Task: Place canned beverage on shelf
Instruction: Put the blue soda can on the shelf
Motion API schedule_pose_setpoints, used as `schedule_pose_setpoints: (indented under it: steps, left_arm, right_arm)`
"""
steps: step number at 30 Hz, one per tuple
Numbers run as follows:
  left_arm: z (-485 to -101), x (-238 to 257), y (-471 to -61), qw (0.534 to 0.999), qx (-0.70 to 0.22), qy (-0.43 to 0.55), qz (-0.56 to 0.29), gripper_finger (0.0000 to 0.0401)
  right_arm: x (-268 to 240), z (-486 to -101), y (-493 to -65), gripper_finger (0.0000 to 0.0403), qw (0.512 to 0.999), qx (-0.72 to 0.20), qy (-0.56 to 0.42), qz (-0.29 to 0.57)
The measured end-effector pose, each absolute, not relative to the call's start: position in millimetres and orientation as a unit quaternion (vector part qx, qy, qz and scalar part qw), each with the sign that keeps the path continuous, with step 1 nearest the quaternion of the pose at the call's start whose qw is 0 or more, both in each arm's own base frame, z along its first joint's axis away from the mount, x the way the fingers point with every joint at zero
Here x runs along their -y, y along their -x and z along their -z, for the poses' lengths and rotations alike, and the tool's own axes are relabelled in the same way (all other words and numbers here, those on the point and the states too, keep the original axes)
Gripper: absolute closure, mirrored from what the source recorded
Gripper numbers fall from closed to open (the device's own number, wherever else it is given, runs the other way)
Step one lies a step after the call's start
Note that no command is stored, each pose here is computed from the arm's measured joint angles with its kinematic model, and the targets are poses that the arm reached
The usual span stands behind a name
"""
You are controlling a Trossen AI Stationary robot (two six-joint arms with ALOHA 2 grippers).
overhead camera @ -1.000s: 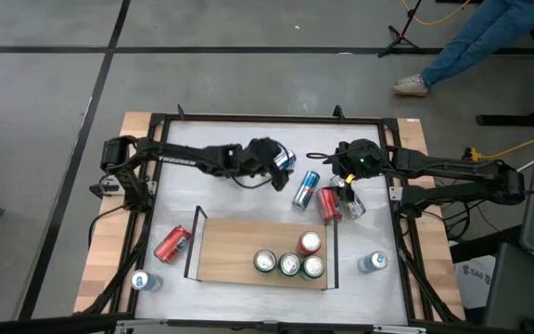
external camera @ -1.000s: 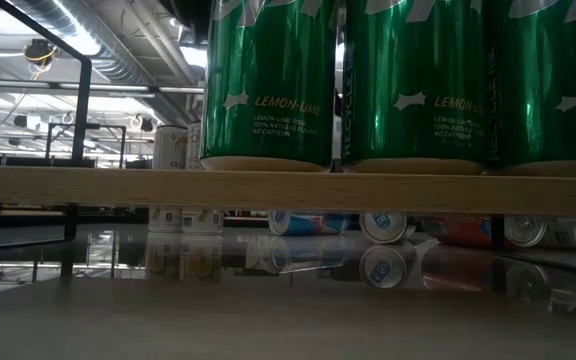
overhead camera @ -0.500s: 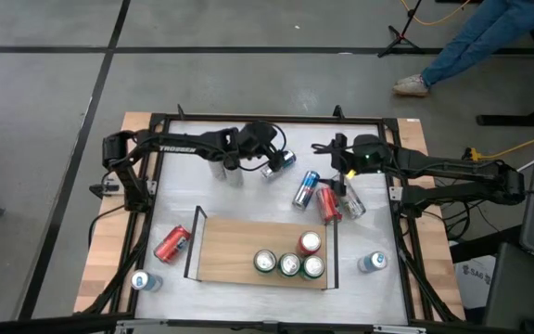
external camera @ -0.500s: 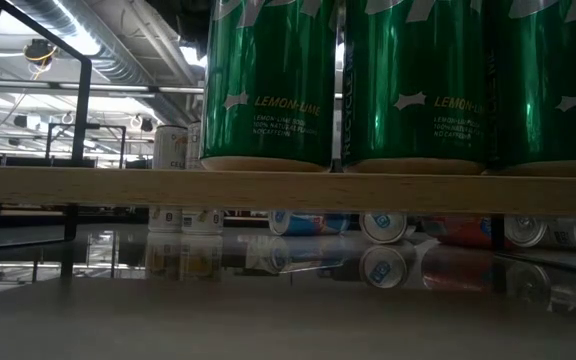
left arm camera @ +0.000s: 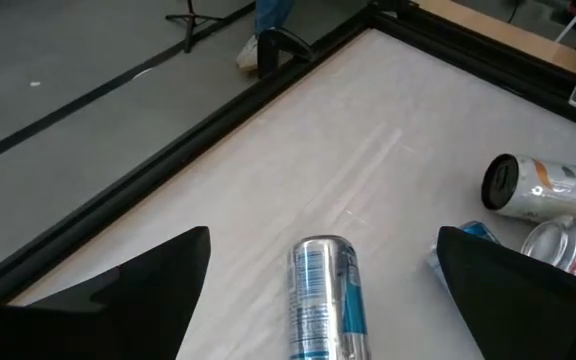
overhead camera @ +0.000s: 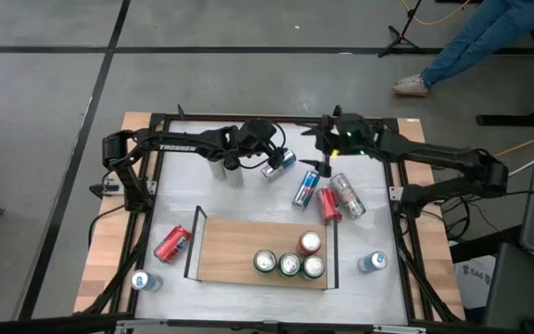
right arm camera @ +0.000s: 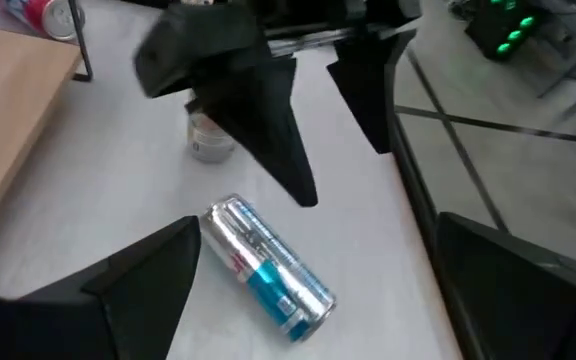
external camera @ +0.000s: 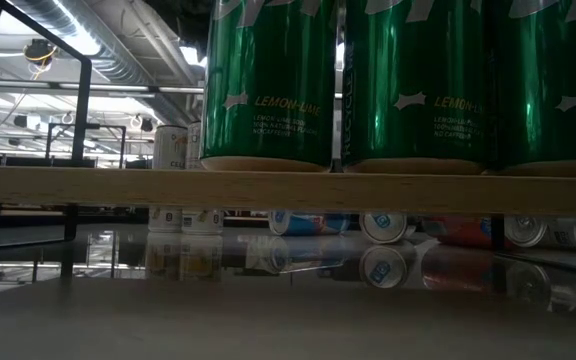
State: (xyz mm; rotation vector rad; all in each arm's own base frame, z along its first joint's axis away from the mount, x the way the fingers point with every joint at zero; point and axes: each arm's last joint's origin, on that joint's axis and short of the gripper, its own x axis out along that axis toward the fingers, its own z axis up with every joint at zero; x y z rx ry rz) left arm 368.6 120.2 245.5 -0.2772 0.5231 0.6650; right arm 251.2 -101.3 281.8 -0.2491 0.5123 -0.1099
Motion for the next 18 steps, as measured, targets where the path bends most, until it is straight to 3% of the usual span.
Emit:
schedule_pose_setpoints:
  steps: [10, 18]
  left_arm:
    - [-248, -130, -364, 0.906, -0.268, 0.095, -0.313, 0.0021]
    - [-277, -127, -350, 0.918, -0.244, 0.075, -0.302, 0.0021]
  right_arm:
    - [146, -257, -272, 0.0008, 0.944, -0.300, 0.123, 0.050]
    - [165, -230, -276, 0.0008, 0.938, -0.323, 0.122, 0.010]
